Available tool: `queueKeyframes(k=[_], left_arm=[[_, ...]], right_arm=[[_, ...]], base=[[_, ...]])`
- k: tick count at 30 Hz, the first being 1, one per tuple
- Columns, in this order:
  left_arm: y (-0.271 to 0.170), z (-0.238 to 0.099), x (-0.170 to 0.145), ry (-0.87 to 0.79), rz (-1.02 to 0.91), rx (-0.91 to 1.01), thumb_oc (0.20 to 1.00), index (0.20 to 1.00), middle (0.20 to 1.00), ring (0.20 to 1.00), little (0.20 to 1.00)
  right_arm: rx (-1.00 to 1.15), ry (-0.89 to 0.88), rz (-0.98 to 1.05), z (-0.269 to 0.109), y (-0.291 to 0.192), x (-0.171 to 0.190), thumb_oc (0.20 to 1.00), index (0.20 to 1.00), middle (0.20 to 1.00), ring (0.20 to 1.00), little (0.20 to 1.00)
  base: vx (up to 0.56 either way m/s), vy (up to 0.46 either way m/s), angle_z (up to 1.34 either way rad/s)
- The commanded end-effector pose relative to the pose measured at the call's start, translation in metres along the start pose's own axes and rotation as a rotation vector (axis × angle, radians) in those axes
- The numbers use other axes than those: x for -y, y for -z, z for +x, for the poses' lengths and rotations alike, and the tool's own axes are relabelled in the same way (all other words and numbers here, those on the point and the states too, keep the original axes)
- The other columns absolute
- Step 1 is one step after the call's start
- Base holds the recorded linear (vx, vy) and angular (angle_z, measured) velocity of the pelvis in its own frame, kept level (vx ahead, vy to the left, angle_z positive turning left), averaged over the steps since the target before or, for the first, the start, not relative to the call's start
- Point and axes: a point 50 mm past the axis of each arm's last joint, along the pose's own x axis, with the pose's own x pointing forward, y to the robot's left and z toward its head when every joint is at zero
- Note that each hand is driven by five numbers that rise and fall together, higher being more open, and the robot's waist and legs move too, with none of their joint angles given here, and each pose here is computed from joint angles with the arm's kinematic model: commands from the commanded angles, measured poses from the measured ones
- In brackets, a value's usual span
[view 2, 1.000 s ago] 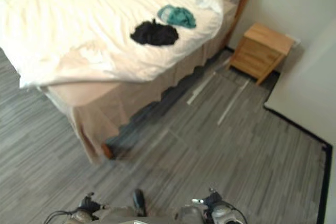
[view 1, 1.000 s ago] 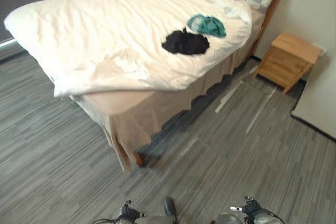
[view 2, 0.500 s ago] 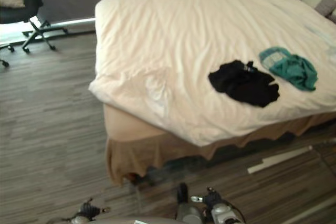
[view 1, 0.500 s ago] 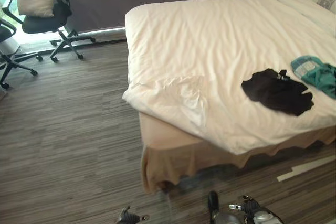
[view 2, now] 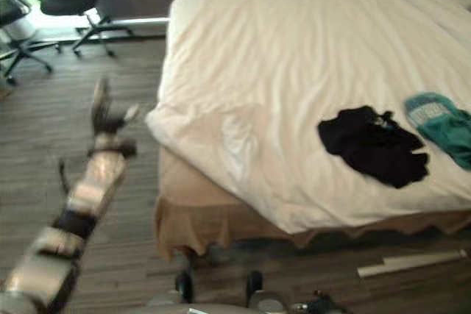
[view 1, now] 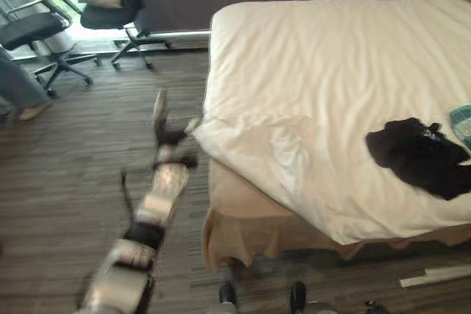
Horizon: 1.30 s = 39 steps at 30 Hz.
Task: Tidy up the quilt and then pick up the clothes from the bed and put them into the laundry hamper.
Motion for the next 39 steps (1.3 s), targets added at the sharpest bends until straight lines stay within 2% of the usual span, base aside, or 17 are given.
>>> queueKeyframes(k=[1, 6, 13, 15, 16, 24, 25, 26, 29, 30, 31, 32, 33, 36, 37, 38, 39], left_arm=[[0.001, -0.01, 0.008, 0.09, 0.112, 0.068, 1.0, 1.0, 1.0, 1.0, 1.0], [-0.032, 0.037, 0.056, 0.273, 0.378, 0.268, 1.0, 1.0, 1.0, 1.0, 1.0], [-0.016, 0.087, 0.083, 0.337, 0.814, 0.162, 1.0, 1.0, 1.0, 1.0, 1.0], [-0.016, 0.088, 0.083, 0.336, 0.815, 0.164, 1.0, 1.0, 1.0, 1.0, 1.0], [0.009, 0.089, 0.075, 0.36, 0.971, 0.029, 1.0, 1.0, 1.0, 1.0, 1.0], [0.062, 0.055, 0.05, 0.51, 1.363, -0.101, 1.0, 1.0, 1.0, 1.0, 1.0], [0.075, 0.044, 0.043, 0.541, 1.391, -0.147, 0.47, 0.47, 0.47, 0.47, 0.47], [0.106, 0.014, 0.026, 0.614, 1.433, -0.267, 0.2, 0.2, 0.2, 0.2, 0.2], [0.136, -0.02, 0.007, 0.687, 1.445, -0.441, 0.2, 0.2, 0.2, 0.2, 0.2], [0.161, -0.069, -0.009, 0.763, 1.401, -0.65, 0.2, 0.2, 0.2, 0.2, 0.2], [0.161, -0.069, -0.009, 0.763, 1.401, -0.65, 0.2, 0.2, 0.2, 0.2, 0.2], [0.178, -0.123, -0.023, 0.8, 1.297, -0.864, 0.2, 0.2, 0.2, 0.2, 0.2], [0.183, -0.151, -0.029, 0.788, 1.211, -0.982, 0.2, 0.2, 0.2, 0.2, 0.2], [0.186, -0.186, -0.036, 0.785, 1.11, -1.098, 0.2, 0.2, 0.2, 0.2, 0.2], [0.186, -0.202, -0.042, 0.758, 1.059, -1.171, 0.382, 0.382, 0.382, 0.382, 0.382], [0.185, -0.234, -0.052, 0.704, 0.973, -1.299, 0.934, 0.934, 0.934, 0.934, 0.934], [0.185, -0.234, -0.052, 0.704, 0.973, -1.299, 1.0, 1.0, 1.0, 1.0, 1.0]], right_arm=[[-0.035, -0.003, -0.028, 0.002, -0.001, -0.005, 1.0, 1.0, 1.0, 1.0, 1.0], [0.024, -0.006, -0.058, 0.005, -0.021, -0.01, 1.0, 1.0, 1.0, 1.0, 1.0], [0.1, 0.04, -0.068, 0.007, -0.049, -0.005, 1.0, 1.0, 1.0, 1.0, 1.0], [0.101, 0.04, -0.066, 0.008, -0.05, -0.005, 1.0, 1.0, 1.0, 1.0, 1.0], [0.103, 0.046, -0.048, 0.008, -0.053, -0.004, 1.0, 1.0, 1.0, 1.0, 1.0], [0.078, 0.059, -0.059, 0.009, -0.051, 0.004, 1.0, 1.0, 1.0, 1.0, 1.0], [0.075, 0.061, -0.085, 0.009, -0.05, 0.006, 1.0, 1.0, 1.0, 1.0, 1.0], [0.059, 0.056, -0.151, 0.009, -0.044, 0.007, 1.0, 1.0, 1.0, 1.0, 1.0], [0.047, 0.062, -0.185, 0.009, -0.04, 0.011, 1.0, 1.0, 1.0, 1.0, 1.0], [0.04, 0.078, -0.185, 0.009, -0.041, 0.016, 1.0, 1.0, 1.0, 1.0, 1.0], [0.041, 0.078, -0.186, 0.009, -0.041, 0.016, 1.0, 1.0, 1.0, 1.0, 1.0], [0.069, 0.113, -0.159, 0.01, -0.054, 0.025, 1.0, 1.0, 1.0, 1.0, 1.0], [0.103, 0.154, -0.143, 0.01, -0.068, 0.037, 1.0, 1.0, 1.0, 1.0, 1.0], [0.161, 0.201, -0.214, 0.009, -0.088, 0.05, 1.0, 1.0, 1.0, 1.0, 1.0], [0.21, 0.238, -0.235, 0.007, -0.104, 0.064, 1.0, 1.0, 1.0, 1.0, 1.0], [0.305, 0.318, -0.248, -0.001, -0.134, 0.09, 1.0, 1.0, 1.0, 1.0, 1.0], [0.305, 0.318, -0.248, -0.001, -0.134, 0.09, 1.0, 1.0, 1.0, 1.0, 1.0]], base=[[0.03, 0.06, -0.12], [-0.03, 0.061, -0.29], [-0.1, 0.03, -0.44], [-0.07, -0.022, -0.2], [-0.07, -0.031, -0.2], [-0.03, -0.036, 0.06], [0.05, 0.006, 0.13], [0.03, 0.003, 0.09], [0.05, 0.026, 0.15], [0.06, 0.037, 0.18], [0.1, 0.064, 0.07], [0.07, 0.051, -0.07], [0.07, 0.051, -0.09], [0.04, 0.002, -0.01], [0.05, -0.008, -0.01], [0.03, -0.008, 0.0], [0.03, -0.005, 0.06]])
